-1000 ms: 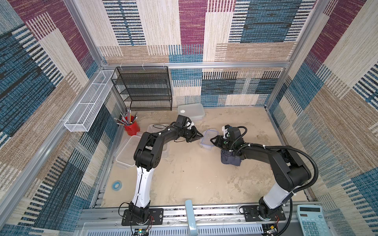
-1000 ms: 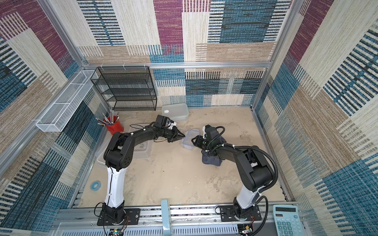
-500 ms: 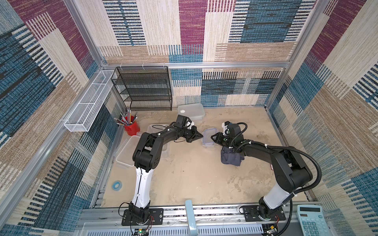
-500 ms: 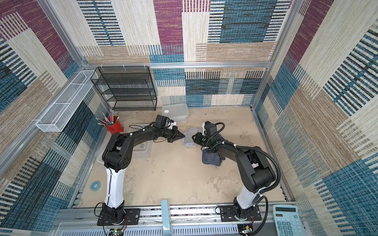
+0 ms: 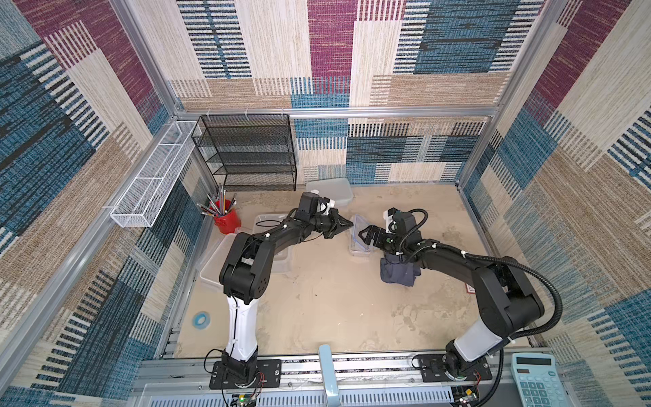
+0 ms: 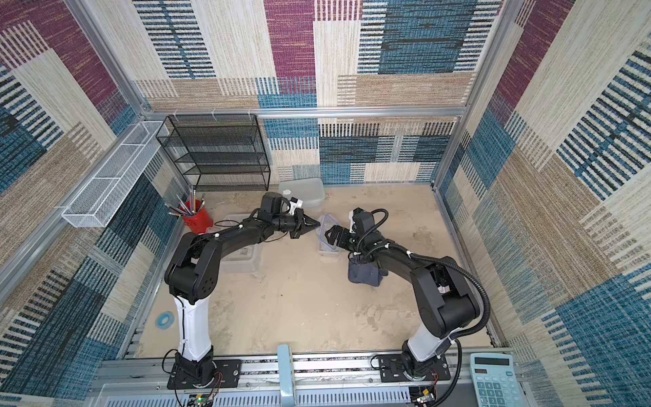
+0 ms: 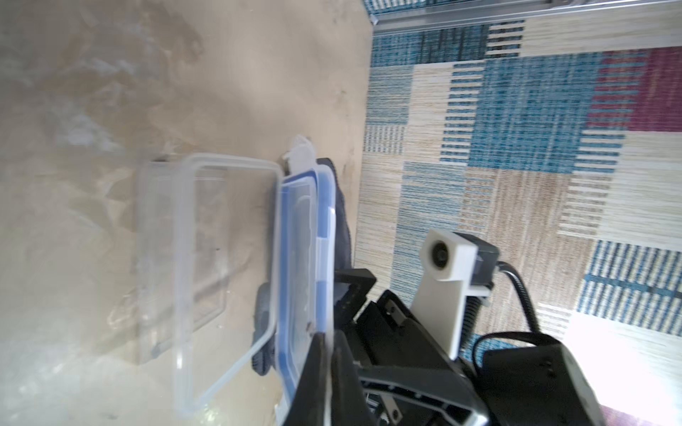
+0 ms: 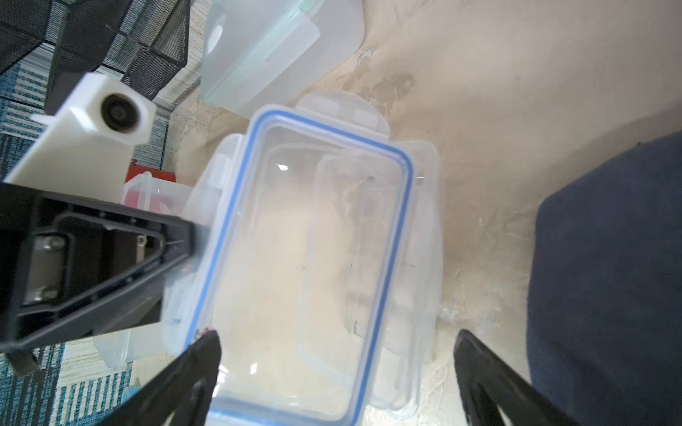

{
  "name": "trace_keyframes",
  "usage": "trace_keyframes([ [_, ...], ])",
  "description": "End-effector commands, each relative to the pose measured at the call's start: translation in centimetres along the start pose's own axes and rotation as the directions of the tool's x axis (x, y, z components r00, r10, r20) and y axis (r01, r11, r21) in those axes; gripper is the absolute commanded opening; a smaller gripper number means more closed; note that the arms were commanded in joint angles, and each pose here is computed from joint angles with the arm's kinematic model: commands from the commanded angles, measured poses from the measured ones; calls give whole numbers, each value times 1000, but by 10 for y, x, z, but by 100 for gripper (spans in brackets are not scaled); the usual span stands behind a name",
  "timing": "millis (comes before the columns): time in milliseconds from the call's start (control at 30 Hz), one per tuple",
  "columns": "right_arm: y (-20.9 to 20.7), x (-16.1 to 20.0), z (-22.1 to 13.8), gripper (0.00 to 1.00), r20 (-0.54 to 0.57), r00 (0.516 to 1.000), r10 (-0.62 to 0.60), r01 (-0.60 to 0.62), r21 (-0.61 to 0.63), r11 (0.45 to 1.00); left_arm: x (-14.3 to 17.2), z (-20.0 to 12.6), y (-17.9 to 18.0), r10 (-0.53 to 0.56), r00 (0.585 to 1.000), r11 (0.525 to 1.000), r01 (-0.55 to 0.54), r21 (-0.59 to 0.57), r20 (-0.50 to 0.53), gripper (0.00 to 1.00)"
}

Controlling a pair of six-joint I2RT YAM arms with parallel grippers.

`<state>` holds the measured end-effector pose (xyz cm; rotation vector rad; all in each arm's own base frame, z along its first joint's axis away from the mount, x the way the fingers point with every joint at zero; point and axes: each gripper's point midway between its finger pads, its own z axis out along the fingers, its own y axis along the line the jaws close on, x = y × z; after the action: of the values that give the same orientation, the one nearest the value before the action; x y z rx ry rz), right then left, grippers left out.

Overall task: Wipe the insides of the lunch boxes
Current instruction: Open the lid of the lunch box, then place the lid at the center of the board.

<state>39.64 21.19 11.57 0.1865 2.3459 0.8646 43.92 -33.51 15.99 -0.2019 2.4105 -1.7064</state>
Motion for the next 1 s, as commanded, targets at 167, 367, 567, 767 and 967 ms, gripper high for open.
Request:
trace_keyframes([
  [167,10,-14,-16,99,62,998,-26,26,-4,1000,-1,-34,-79,120,991,978,-128,167,53,0],
  [367,14,-17,-23,99,76,996,-38,38,-4,999,0,-58,-67,158,985,987,-159,4,62,0],
  [567,15,-21,-30,99,91,994,-61,60,8,998,-9,-127,19,310,949,722,-192,-665,62,0],
  [767,15,-23,-32,99,97,993,-66,65,11,998,-11,-156,69,310,950,485,-200,-851,-47,0],
  [967,15,-23,-36,99,104,992,-70,69,11,998,-12,-151,108,282,953,366,-210,-906,-107,0],
])
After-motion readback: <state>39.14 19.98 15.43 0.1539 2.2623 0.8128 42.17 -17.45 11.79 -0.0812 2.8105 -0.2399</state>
